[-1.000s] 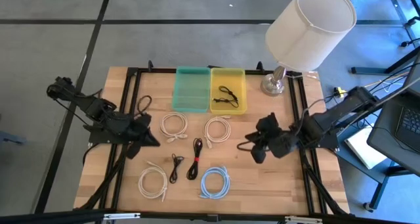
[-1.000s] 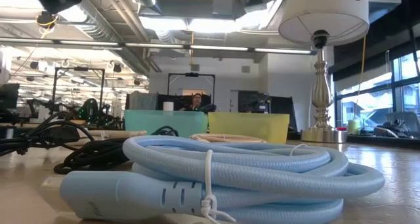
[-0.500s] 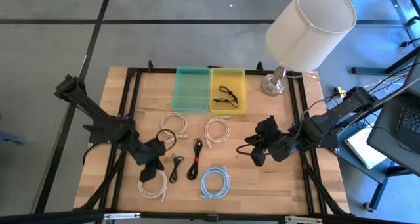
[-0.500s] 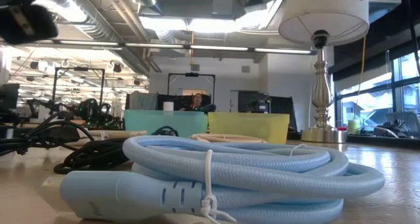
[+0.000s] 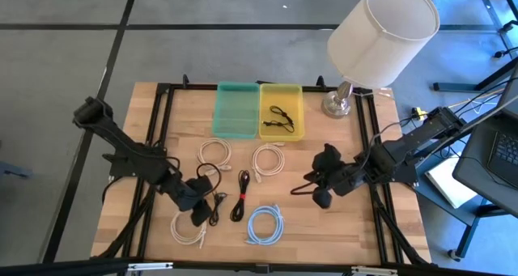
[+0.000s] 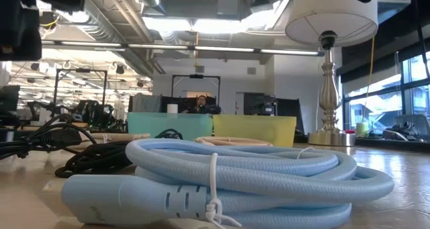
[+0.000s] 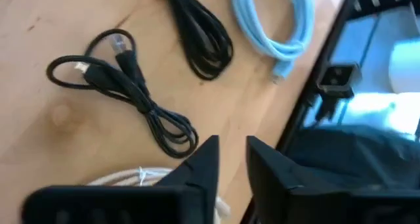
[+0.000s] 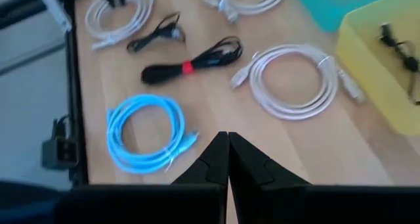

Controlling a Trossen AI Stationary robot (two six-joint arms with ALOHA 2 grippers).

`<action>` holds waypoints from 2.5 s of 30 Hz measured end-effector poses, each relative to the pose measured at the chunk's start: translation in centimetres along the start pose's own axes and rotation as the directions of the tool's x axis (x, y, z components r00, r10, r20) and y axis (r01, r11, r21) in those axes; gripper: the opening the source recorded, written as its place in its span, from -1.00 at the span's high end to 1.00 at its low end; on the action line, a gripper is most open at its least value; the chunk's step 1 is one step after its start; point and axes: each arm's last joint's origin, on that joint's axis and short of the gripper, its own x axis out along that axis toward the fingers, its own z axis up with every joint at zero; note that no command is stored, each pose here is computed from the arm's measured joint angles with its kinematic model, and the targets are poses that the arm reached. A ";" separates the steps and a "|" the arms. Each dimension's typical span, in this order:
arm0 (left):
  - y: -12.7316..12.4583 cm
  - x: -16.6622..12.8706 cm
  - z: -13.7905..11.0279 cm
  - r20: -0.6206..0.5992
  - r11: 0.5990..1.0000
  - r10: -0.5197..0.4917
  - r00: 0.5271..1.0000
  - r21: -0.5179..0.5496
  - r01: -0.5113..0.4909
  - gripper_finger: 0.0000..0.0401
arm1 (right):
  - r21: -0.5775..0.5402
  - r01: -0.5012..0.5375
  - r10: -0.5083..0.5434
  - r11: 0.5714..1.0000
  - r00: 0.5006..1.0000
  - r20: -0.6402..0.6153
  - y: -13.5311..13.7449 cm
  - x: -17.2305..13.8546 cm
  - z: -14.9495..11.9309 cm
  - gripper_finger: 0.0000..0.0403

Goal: Pick & Place USB Port
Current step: Put the left black charger cable into the yellow bin

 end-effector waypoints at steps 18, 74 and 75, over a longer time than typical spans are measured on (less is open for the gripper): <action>2.3 7.5 1.2 -0.141 0.964 0.150 0.979 -0.199 -0.177 0.10 | -0.093 -0.040 0.026 0.995 0.990 -0.139 -0.3 0.0 -0.8 0.96; -3.7 -13.1 17.9 0.483 0.598 -0.660 0.575 0.802 0.012 0.91 | -0.097 0.030 0.037 0.995 0.785 0.619 -1.7 -5.2 13.0 0.28; -3.7 -13.4 18.2 0.488 0.593 -0.663 0.567 0.805 -0.001 0.91 | -0.097 0.028 0.039 0.995 0.782 0.622 -1.6 -5.0 13.2 0.26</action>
